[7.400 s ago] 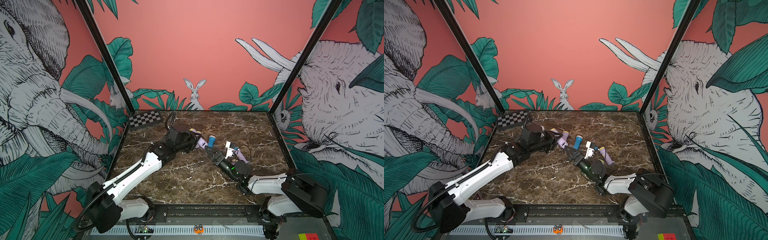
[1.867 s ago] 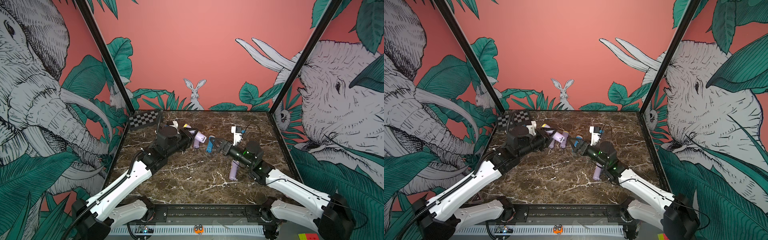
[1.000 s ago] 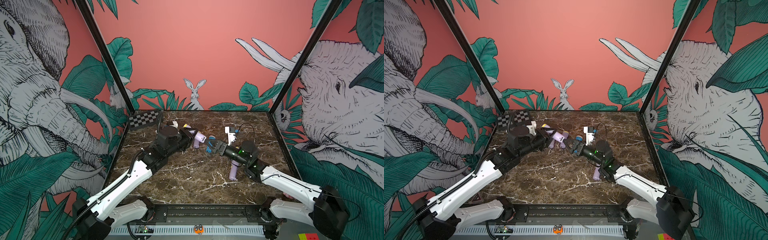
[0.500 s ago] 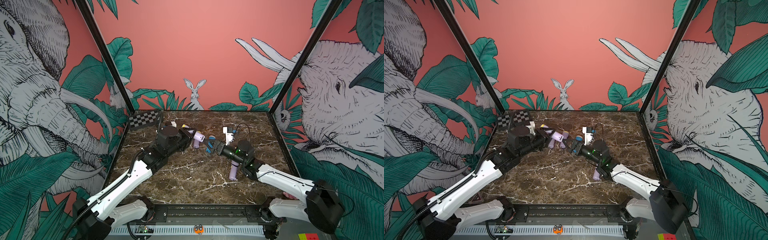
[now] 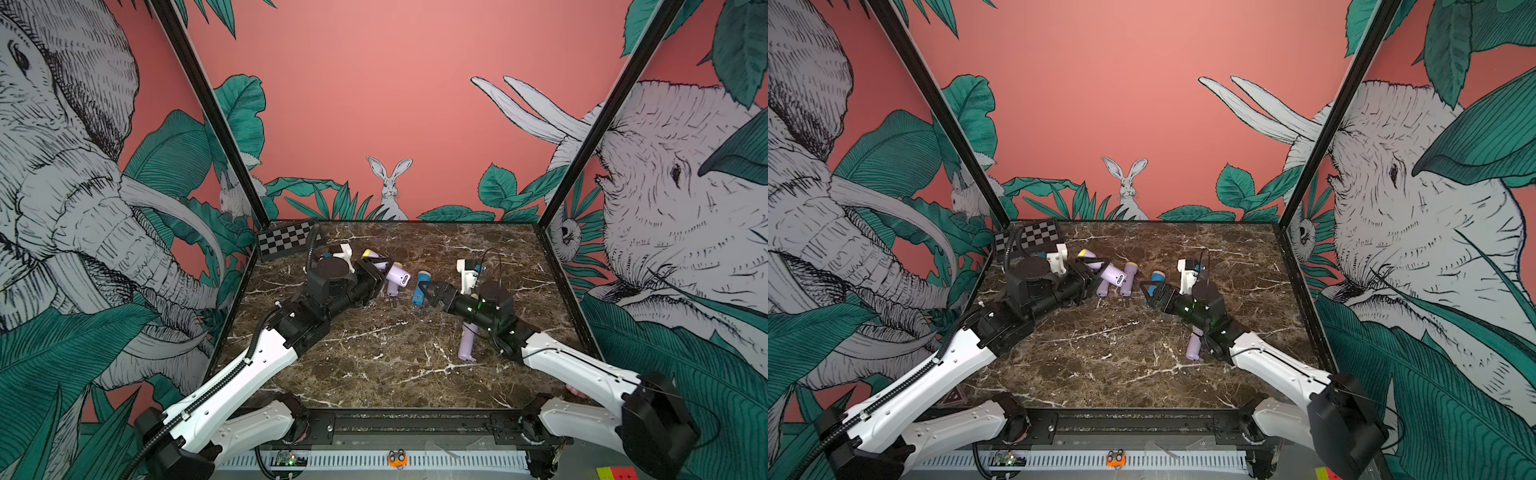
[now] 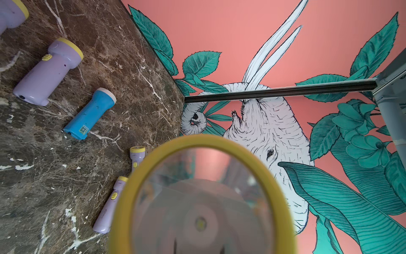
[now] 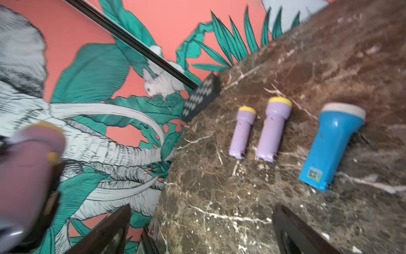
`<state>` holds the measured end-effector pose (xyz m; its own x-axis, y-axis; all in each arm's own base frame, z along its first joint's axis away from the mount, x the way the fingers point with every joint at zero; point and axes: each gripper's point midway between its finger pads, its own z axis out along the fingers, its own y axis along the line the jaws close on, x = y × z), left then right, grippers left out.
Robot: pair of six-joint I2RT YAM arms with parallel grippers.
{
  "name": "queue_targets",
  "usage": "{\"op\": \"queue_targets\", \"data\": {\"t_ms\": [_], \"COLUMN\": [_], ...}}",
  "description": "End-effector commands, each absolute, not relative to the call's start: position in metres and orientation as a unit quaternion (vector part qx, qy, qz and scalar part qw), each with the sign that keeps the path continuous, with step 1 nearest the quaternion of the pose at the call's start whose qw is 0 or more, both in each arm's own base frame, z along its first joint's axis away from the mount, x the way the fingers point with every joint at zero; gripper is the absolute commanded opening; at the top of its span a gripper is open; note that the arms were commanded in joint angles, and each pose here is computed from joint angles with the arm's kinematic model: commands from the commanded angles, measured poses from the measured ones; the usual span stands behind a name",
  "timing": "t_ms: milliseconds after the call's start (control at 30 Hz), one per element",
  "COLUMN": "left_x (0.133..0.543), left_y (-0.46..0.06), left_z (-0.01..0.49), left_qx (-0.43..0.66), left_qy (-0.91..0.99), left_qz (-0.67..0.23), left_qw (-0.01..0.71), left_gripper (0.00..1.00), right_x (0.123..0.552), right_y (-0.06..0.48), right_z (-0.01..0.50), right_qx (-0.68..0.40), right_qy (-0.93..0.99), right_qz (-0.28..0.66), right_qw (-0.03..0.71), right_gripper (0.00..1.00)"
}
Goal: Close the plug at the bottom of the flashlight
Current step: Close the plug of the flashlight.
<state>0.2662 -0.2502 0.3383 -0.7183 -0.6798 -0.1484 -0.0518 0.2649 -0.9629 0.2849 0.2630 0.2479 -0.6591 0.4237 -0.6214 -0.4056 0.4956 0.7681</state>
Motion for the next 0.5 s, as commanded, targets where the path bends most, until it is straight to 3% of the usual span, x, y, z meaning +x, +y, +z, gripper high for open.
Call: {"op": "queue_targets", "data": {"t_ms": [0,167,300,467], "left_x": [0.266,0.28,0.294,0.322], "left_y": [-0.243,-0.202,-0.176,-0.144], "left_z": [0.335,0.298,0.257,0.221], "left_qx": [-0.244,-0.233,-0.196,-0.108], "left_qy": [0.75,0.825,0.888,0.944], "left_qz": [-0.537,-0.394,-0.27,-0.086], "left_qw": [0.299,0.331,0.317,0.299], "left_gripper": [0.0,0.0,0.0,0.0], "right_x": [0.282,0.271,0.264,0.244], "right_y": [0.259,0.235,0.213,0.198], "right_z": [0.267,0.292,0.31,0.333], "right_qx": [-0.018,-0.055,-0.095,-0.113], "right_qy": [0.749,0.76,0.789,0.776], "right_qz": [0.497,0.432,0.345,0.339], "right_qw": [0.439,0.482,0.499,0.52], "right_gripper": [0.99,0.99,0.99,0.99]}}
